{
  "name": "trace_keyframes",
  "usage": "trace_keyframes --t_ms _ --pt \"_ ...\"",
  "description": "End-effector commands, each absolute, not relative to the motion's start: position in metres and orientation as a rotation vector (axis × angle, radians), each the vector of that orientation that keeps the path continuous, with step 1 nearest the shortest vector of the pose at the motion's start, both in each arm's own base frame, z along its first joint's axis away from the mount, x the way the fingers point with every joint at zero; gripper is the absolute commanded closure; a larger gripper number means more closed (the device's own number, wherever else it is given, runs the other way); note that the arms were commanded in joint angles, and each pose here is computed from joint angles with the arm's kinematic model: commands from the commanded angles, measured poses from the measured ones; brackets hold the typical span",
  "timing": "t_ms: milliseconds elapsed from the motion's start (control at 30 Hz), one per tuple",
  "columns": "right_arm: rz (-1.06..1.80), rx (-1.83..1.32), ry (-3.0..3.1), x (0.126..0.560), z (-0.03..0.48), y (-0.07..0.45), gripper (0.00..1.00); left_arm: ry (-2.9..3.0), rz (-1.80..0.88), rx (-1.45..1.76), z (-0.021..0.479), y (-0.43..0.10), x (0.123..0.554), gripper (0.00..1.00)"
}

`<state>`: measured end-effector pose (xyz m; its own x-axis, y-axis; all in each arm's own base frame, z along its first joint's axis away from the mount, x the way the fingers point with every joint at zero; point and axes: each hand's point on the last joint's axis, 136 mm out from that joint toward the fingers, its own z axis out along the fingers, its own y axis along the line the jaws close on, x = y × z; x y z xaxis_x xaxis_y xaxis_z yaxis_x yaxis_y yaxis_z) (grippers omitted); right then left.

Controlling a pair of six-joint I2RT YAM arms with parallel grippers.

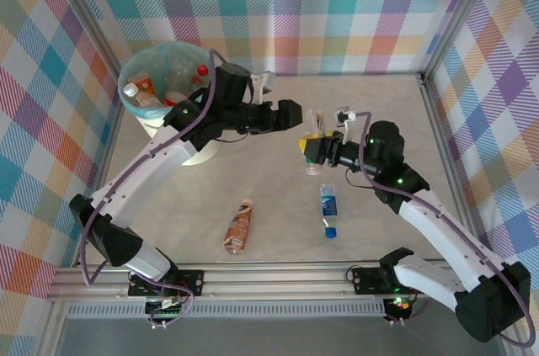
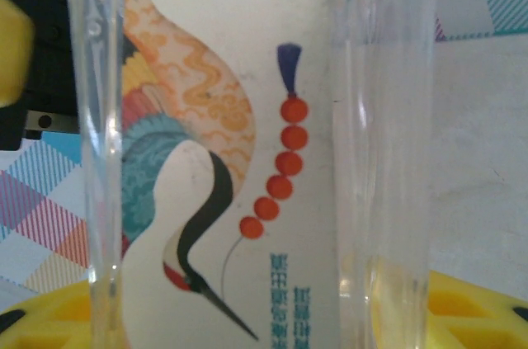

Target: Put the plastic bottles in the bin

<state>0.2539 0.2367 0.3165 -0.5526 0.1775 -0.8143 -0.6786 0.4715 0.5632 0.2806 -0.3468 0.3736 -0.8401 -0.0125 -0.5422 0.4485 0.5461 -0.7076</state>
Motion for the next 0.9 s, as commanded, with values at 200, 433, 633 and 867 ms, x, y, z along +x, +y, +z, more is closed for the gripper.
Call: trace_keyframes --t_ms 200,433,633,867 --pt "1.245 -0.545 1.767 0.230 0.341 0.247 0.52 2.206 -1.289 0.533 0.399 -0.361 0.254 0.10" --pt "1.237 -0.600 1.748 0.221 0.351 0.257 0.51 2.206 -1.162 0.513 0.396 -0.349 0.261 0.14" --pt "1.231 -0.640 1.736 0.217 0.358 0.264 0.51 2.222 -1.117 0.508 0.392 -0.349 0.268 0.19" --pt "1.167 -0.637 1.756 0.222 0.355 0.265 0.49 2.221 -1.089 0.504 0.393 -0.349 0.272 0.28"
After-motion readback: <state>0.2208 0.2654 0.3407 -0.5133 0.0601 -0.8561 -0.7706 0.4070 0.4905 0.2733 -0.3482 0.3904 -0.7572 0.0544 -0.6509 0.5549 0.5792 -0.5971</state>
